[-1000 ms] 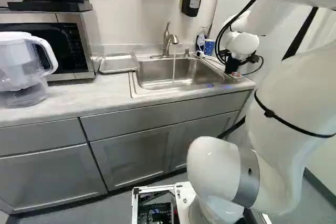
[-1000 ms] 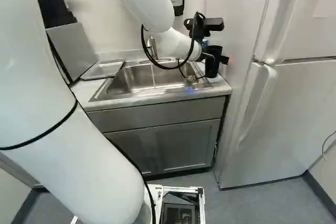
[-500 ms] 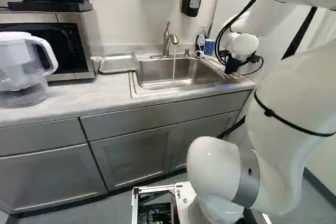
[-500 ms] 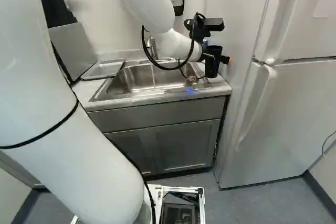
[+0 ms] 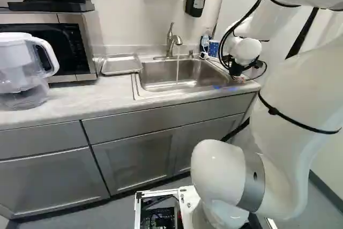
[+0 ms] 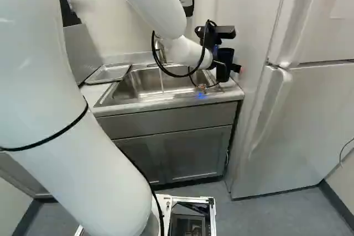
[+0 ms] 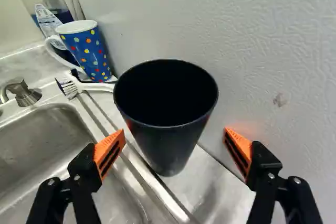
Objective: Rinse the cup and place it in the tray
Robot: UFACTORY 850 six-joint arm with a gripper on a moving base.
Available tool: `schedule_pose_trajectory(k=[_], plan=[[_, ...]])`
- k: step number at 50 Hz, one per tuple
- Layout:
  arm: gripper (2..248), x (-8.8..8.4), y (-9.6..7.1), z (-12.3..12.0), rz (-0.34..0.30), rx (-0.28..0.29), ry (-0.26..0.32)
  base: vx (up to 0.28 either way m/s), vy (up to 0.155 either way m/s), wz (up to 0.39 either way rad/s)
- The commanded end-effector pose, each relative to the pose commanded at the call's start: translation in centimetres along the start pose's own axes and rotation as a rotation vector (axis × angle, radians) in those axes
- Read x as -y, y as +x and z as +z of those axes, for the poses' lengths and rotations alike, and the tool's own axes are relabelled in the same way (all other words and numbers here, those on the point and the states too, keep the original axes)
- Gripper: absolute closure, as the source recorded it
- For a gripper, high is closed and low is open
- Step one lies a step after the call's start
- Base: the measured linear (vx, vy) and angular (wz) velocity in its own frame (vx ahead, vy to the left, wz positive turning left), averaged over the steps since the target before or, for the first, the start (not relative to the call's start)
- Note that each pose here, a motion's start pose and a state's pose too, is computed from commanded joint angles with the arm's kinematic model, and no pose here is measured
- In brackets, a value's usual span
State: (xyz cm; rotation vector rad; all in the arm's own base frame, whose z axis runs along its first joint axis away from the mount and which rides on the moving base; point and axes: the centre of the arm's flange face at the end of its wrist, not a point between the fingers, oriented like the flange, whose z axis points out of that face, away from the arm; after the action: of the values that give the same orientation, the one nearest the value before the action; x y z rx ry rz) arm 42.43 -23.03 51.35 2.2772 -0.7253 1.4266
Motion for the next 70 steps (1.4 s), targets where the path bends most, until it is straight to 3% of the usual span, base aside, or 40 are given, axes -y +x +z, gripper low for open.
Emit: schedule_pose_trajectory(k=[4, 5, 9, 10, 14, 15, 20, 21, 40, 70], plan=[[3, 0.0, 0.0, 0.0, 0.0, 0.0, 0.0, 0.0, 0.0, 0.0], [27, 0.0, 0.0, 0.0, 0.0, 0.0, 0.0, 0.0, 0.0, 0.0], [27, 0.0, 0.0, 0.0, 0.0, 0.0, 0.0, 0.0, 0.0, 0.0], [66, 0.0, 0.0, 0.0, 0.0, 0.0, 0.0, 0.0, 0.0, 0.0], [66, 0.0, 0.0, 0.0, 0.0, 0.0, 0.0, 0.0, 0.0, 0.0], [104, 0.0, 0.0, 0.0, 0.0, 0.0, 0.0, 0.0, 0.0, 0.0], [104, 0.0, 0.0, 0.0, 0.0, 0.0, 0.0, 0.0, 0.0, 0.0], [129, 0.0, 0.0, 0.0, 0.0, 0.0, 0.0, 0.0, 0.0, 0.0], [129, 0.0, 0.2, -0.1, 0.001, -0.004, 0.0, 0.0, 0.0, 0.0], [129, 0.0, 2.7, -2.0, 0.01, -0.068, 0.006, 0.0, 0.0, 0.0]])
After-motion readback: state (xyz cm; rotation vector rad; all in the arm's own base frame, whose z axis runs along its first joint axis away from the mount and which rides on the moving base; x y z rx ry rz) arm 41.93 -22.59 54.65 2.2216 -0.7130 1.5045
